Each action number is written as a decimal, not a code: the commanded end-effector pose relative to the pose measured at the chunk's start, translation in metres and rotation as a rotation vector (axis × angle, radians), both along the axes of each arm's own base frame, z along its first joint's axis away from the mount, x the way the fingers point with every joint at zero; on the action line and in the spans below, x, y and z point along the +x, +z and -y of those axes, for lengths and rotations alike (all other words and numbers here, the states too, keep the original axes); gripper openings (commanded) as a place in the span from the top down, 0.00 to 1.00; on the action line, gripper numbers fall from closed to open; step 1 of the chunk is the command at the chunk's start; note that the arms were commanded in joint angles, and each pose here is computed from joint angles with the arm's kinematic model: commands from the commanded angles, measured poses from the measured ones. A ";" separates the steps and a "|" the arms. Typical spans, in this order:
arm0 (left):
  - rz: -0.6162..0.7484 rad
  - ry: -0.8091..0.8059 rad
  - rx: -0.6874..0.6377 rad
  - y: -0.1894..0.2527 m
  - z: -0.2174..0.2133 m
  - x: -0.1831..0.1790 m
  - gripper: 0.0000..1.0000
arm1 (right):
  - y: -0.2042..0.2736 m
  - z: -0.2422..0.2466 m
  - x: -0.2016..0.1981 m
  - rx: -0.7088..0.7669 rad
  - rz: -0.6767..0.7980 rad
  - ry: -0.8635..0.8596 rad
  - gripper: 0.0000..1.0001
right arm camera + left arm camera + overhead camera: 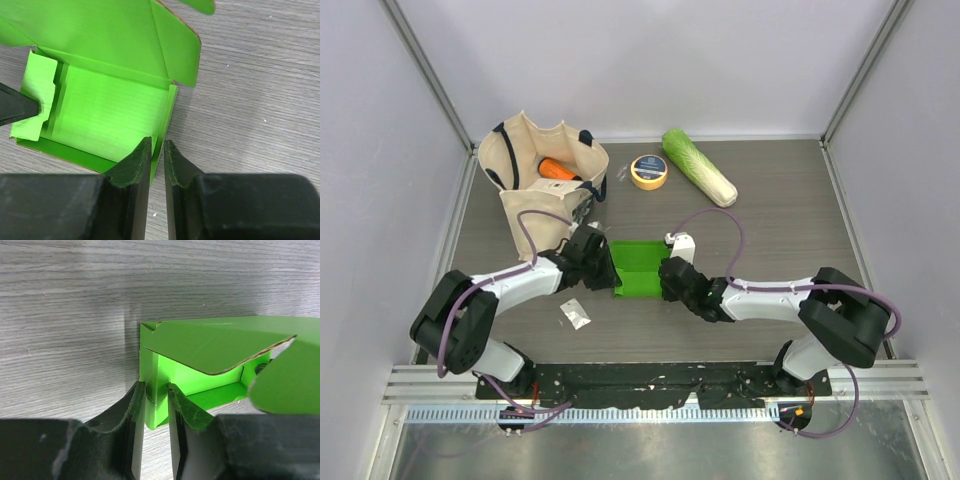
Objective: Fold the paper box
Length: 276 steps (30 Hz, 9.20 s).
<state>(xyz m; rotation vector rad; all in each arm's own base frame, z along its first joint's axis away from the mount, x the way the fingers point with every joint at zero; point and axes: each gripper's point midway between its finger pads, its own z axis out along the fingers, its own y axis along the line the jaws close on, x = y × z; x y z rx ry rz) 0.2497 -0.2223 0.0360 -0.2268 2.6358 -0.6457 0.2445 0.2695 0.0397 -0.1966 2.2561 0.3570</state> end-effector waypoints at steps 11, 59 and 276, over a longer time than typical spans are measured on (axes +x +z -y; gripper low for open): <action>0.057 -0.016 0.153 -0.010 -0.010 0.015 0.96 | 0.000 -0.010 0.014 -0.029 0.027 0.010 0.90; 0.130 -0.013 0.119 0.035 0.011 0.003 0.40 | -0.002 -0.013 0.007 -0.011 0.028 -0.028 0.99; 0.112 -0.044 -0.050 0.047 0.054 -0.031 0.32 | 0.006 0.064 -0.004 -0.154 0.130 -0.225 0.99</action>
